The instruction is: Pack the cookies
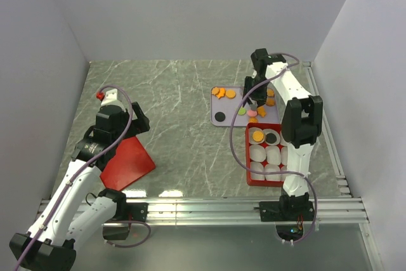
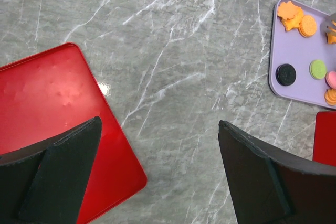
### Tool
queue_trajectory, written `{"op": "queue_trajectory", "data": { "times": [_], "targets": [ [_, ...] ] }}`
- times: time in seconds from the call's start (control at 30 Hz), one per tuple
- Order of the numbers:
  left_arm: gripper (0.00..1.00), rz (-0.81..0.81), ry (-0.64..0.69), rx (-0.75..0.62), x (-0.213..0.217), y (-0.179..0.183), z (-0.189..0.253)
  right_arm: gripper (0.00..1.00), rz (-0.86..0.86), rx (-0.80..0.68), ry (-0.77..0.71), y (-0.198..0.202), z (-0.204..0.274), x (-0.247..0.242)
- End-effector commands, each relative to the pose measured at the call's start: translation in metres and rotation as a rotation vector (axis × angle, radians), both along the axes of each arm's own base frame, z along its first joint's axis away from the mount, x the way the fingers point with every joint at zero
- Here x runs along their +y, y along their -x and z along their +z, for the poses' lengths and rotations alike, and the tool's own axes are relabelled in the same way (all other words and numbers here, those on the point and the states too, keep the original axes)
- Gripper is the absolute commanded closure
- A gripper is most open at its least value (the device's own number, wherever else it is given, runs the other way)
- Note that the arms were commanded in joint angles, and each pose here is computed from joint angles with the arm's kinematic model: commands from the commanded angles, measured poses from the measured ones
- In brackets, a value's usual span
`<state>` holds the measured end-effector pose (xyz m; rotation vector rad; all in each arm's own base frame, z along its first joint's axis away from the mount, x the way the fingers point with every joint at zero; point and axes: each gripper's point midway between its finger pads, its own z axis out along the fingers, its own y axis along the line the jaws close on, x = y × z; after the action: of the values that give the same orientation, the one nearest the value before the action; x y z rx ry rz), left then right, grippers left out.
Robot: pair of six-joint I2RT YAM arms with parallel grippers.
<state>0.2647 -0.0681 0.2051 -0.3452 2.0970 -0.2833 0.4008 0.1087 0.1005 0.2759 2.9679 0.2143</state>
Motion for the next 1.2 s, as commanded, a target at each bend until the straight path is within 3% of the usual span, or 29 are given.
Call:
{"op": "queue_trajectory", "data": {
  "times": [0.0,0.2,0.5,0.9,1.17],
  "targets": [
    [0.01,0.021,-0.002,-0.009,0.003,-0.001,0.003,0.45,0.019,-0.026,0.016,-0.009,0.007,0.005],
    [0.01,0.024,-0.008,-0.005,0.004,-0.002,0.002,0.49,0.023,-0.02,0.029,-0.01,0.004,0.004],
    [0.0,0.016,-0.006,-0.005,0.003,-0.001,0.002,0.65,0.022,-0.014,0.037,0.001,0.001,-0.001],
    [0.01,-0.009,0.003,-0.015,-0.002,0.0,0.005,0.68,0.0,-0.118,-0.018,-0.01,0.039,0.007],
    [0.0,0.001,0.01,-0.032,0.0,0.001,0.007,0.69,-0.015,-0.212,-0.035,0.005,0.085,0.002]
  ]
}}
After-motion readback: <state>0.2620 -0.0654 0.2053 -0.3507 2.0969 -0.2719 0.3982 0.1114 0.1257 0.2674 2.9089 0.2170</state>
